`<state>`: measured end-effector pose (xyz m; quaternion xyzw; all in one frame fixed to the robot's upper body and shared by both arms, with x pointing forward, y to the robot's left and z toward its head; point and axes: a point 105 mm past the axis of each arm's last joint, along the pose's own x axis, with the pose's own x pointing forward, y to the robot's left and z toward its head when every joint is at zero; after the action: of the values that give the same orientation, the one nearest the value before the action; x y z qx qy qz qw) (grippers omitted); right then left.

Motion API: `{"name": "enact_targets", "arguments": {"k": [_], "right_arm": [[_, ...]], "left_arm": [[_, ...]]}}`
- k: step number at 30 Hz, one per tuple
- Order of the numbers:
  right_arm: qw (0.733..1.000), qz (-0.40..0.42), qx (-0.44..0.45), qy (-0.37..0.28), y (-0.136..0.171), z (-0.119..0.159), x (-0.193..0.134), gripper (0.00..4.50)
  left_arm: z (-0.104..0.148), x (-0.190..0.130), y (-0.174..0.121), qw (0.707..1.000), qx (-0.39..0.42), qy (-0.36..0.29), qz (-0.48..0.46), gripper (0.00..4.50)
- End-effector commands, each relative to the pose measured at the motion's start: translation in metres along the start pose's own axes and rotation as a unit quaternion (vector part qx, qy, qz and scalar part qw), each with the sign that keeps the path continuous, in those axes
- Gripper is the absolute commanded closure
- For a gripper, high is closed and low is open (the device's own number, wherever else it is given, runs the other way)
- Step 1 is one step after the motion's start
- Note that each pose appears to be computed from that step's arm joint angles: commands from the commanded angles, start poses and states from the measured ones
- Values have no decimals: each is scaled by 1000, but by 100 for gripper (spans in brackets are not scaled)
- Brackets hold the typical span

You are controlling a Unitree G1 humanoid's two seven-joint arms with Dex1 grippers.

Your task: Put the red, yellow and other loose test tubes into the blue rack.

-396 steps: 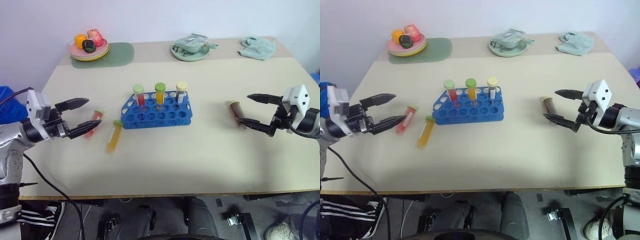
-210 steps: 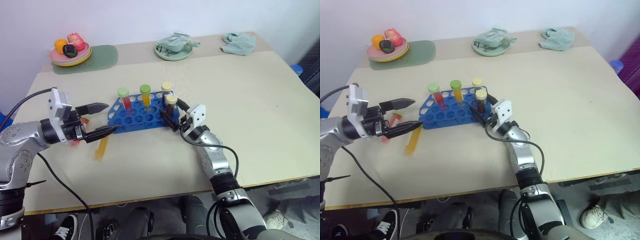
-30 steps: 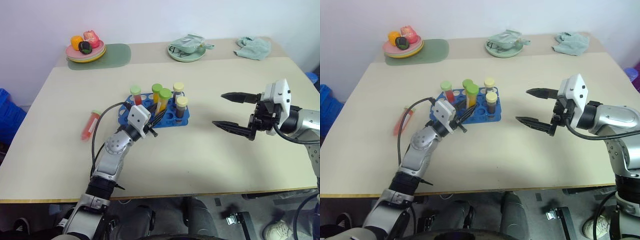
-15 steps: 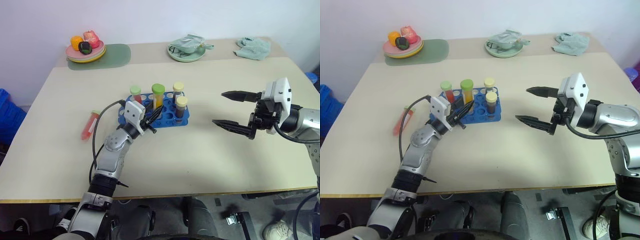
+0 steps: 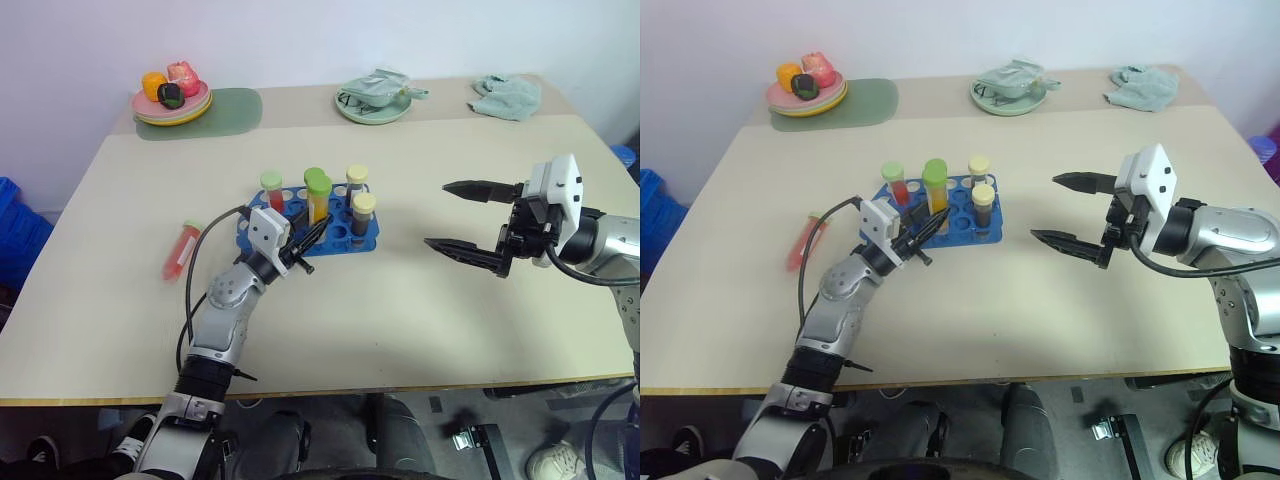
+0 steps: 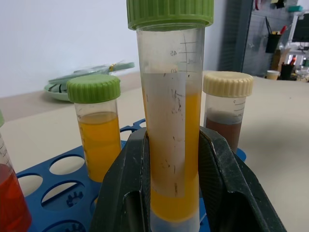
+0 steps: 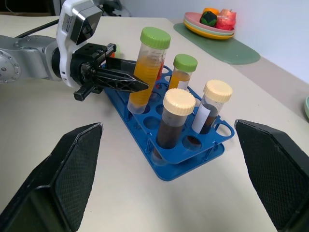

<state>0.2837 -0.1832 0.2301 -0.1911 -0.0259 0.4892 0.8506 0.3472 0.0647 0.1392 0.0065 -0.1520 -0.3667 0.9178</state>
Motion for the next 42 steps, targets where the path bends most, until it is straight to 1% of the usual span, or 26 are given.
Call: {"name": "enact_targets", "arguments": {"k": [1, 7, 14, 16, 17, 18, 20, 22, 25, 29, 35, 38, 40, 42], "right_arm": [[999, -4, -26, -19, -2, 14, 0, 0], [999, -2, -27, -18, -2, 14, 1, 0], [999, -4, -26, -18, -2, 13, 1, 0], [999, -4, -26, -18, -2, 13, 1, 0], [999, -4, -26, -19, -2, 13, 1, 0], [999, -4, -26, -19, -3, 13, 1, 0], [999, -4, -26, -19, -3, 13, 2, 0], [999, -3, -26, -20, -4, 12, 2, 0], [999, -1, -27, -20, -4, 12, 3, 0], [999, 1, -27, -23, -6, 11, 4, 0], [999, 6, -26, -27, -6, 8, 8, 0], [999, 16, -27, -27, -6, 7, 7, 0], [999, 23, -27, -26, -7, 8, 5, 0], [999, 37, -21, -24, -6, 8, 3, 0]], "left_arm": [[-2, 4, 1, 1000, 3, 3, -1, 374], [-2, 13, -1, 1000, 3, -1, -6, 374], [-6, 2, 2, 1000, -7, 3, 13, 374], [-5, 0, 5, 1000, -10, 1, 18, 273], [-3, -1, 6, 1000, -10, -1, 21, 251], [-1, -1, 7, 1000, -9, -4, 23, 193], [3, -1, 8, 1000, -8, -10, 24, 91], [8, -2, 8, 1000, -5, -16, 24, 2], [13, -5, 9, 1000, 2, -15, 23, 2], [27, -14, 15, 999, 29, -14, 40, 2], [51, -41, 34, 997, 55, 23, 50, 2], [61, -61, 45, 995, 60, 52, 59, 2], [66, -79, 53, 993, 51, 90, 61, 2], [70, -98, 62, 988, 25, 140, 60, 2]]}}
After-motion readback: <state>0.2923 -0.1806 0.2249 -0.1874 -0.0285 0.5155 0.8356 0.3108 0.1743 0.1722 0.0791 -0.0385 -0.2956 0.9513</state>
